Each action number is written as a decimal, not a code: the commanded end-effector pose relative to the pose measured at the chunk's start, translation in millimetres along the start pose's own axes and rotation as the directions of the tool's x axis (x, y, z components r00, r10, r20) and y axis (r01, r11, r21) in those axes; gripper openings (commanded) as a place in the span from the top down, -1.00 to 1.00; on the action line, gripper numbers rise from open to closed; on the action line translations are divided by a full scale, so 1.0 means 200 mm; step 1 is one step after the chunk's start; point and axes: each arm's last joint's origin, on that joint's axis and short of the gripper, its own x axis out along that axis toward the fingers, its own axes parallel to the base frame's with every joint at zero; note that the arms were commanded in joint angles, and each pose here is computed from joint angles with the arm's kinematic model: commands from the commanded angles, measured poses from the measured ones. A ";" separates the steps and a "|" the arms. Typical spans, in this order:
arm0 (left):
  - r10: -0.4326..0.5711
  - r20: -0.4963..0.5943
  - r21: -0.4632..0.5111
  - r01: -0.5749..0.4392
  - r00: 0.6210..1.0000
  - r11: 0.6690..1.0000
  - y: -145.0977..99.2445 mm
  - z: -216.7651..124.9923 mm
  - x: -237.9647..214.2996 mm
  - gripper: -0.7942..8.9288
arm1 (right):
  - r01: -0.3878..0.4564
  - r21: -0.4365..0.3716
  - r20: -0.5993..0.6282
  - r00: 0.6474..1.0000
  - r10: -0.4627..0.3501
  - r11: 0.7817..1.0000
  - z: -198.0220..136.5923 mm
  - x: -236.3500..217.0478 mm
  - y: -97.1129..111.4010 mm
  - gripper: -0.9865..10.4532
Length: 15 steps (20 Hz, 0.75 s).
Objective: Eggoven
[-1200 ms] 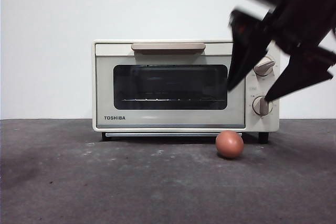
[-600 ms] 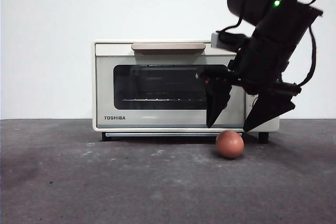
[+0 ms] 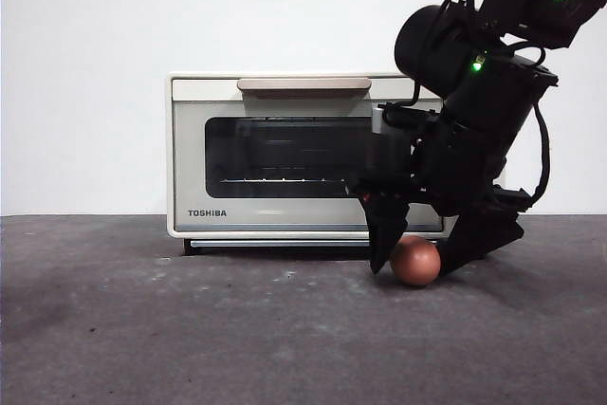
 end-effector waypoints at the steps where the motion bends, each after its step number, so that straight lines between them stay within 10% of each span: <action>1: -0.005 0.013 0.031 0.004 1.000 1.000 -0.01 0.02 -0.01 0.82 | 0.011 0.005 0.009 1.000 -0.011 1.000 0.02 0.02 0.02 0.28; 15: -0.006 0.027 0.034 0.005 1.000 0.999 -0.01 0.04 -0.01 0.82 | -0.030 0.005 -0.002 1.000 0.030 1.000 0.02 -0.01 0.02 0.82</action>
